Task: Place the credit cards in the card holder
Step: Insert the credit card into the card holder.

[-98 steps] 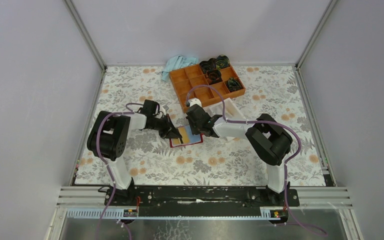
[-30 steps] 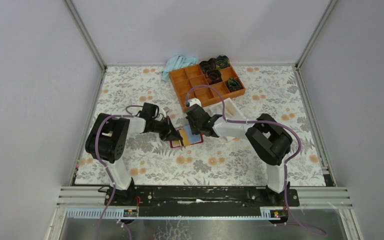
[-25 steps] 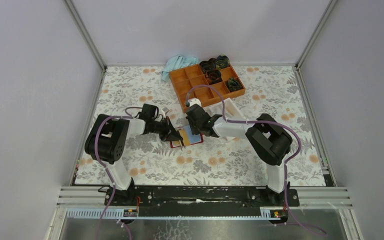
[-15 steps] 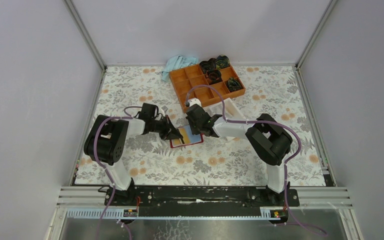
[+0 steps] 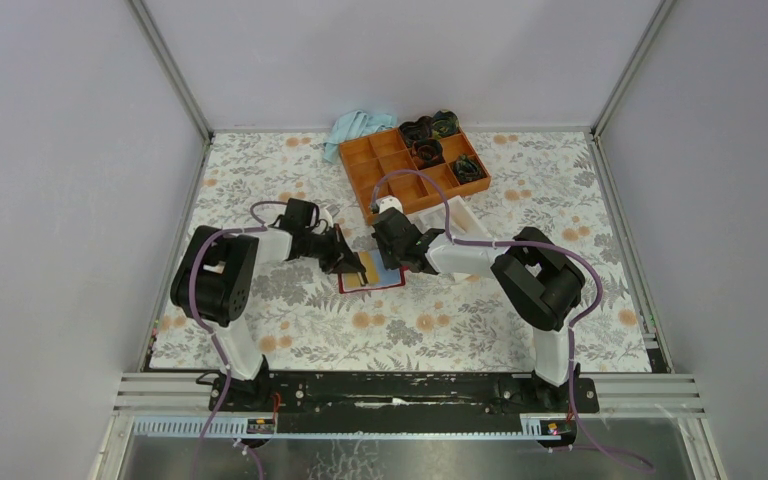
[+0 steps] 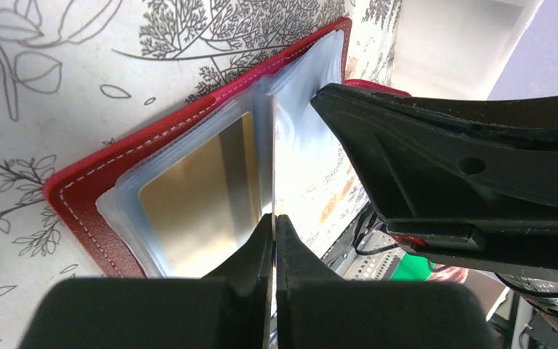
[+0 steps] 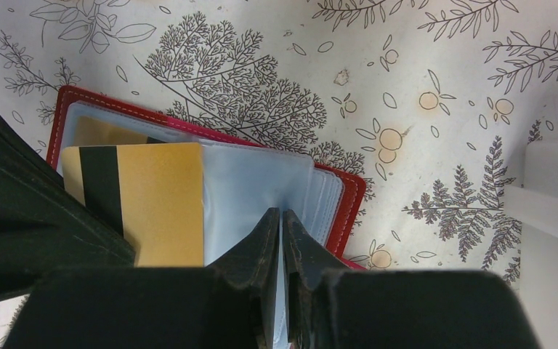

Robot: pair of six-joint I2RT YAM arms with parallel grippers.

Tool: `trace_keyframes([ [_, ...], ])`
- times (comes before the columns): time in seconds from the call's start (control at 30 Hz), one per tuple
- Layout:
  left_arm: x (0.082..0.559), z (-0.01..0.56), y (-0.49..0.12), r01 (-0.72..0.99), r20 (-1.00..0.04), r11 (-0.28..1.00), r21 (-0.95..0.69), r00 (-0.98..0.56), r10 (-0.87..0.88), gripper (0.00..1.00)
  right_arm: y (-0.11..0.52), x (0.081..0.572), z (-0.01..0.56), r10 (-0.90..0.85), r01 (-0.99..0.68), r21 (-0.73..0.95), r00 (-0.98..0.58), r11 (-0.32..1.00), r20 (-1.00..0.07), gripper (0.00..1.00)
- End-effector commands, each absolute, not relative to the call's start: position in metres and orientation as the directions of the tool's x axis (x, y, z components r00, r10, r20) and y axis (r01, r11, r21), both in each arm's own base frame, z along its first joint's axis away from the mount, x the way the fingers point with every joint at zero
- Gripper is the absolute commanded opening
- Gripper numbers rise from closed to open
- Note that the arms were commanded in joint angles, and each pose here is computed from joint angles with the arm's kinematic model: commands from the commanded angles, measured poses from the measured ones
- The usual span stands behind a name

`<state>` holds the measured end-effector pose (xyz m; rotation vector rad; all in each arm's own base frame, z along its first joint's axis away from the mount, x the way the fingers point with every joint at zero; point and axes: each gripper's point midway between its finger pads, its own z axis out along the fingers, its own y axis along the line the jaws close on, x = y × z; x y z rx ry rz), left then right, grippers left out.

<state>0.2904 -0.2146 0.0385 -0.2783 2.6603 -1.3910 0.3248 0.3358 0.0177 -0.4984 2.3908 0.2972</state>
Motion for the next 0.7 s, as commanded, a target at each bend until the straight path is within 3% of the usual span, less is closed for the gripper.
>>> trace_keyframes([
  [0.0,0.2925,0.0352,-0.2092,-0.04,-0.074,0.614,-0.788,-0.985,-0.158,0.0,0.3216,0.3083,-0.0048,-0.334,-0.44,0.054,-0.75,0.896,-0.57,0.13],
  [0.67,0.2871,0.0341,-0.2003,-0.007,-0.067,0.632,-0.775,-0.994,-0.092,0.0,0.3227,0.3063,-0.0085,-0.342,-0.448,0.059,-0.755,0.892,-0.559,0.13],
])
